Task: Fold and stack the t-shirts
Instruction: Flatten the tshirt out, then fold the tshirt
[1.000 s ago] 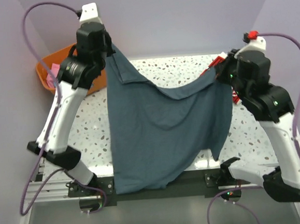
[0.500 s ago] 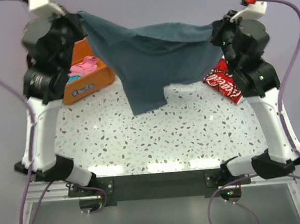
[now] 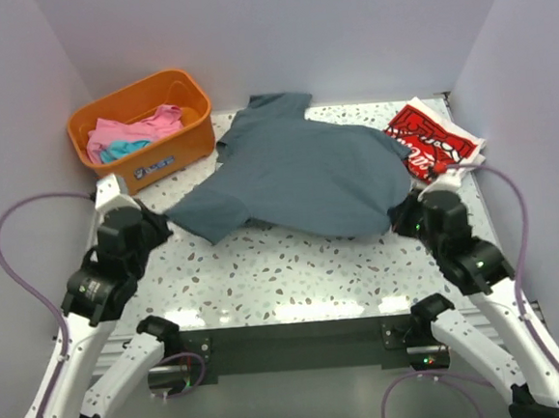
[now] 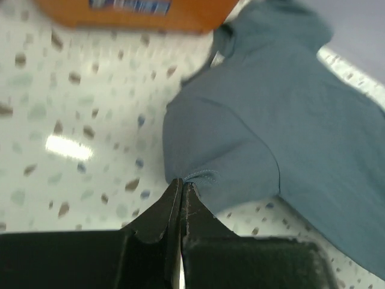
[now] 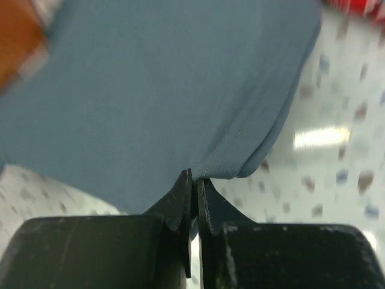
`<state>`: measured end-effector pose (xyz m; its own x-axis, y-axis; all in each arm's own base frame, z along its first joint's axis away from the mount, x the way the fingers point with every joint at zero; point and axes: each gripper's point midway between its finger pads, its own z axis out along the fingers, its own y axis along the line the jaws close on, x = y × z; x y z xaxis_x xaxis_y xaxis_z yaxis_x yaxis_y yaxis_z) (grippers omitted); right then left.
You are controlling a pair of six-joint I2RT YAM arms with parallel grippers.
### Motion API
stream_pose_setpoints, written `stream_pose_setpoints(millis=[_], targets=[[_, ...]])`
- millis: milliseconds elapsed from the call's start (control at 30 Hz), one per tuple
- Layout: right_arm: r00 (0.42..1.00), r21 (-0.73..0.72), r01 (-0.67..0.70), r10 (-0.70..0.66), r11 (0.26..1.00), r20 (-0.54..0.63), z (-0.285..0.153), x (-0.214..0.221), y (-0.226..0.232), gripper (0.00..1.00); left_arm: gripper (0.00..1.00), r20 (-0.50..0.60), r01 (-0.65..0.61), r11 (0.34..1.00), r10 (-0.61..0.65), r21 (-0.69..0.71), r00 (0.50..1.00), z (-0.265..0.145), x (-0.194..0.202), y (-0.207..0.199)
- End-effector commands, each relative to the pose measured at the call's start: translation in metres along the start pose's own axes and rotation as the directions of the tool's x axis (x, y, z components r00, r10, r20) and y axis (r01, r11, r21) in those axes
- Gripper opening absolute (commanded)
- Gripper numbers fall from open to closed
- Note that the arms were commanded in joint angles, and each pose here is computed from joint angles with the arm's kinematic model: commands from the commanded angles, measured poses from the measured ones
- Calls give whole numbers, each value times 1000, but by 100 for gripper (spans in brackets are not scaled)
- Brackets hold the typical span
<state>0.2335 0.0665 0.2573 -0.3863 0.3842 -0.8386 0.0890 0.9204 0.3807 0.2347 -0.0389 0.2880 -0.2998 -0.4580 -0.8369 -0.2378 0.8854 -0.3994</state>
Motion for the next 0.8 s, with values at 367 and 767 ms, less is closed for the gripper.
stream_pose_setpoints(millis=[367,767], targets=[[832,292,-134,268,947,-486,-25,199,-80,0,0,-406,81,949,-206,-305,891,-11,161,80],[863,391,-119,290,913,-415,-9,187,-91,0,0,-404,40,967,-144,-253,903,32,144,46]])
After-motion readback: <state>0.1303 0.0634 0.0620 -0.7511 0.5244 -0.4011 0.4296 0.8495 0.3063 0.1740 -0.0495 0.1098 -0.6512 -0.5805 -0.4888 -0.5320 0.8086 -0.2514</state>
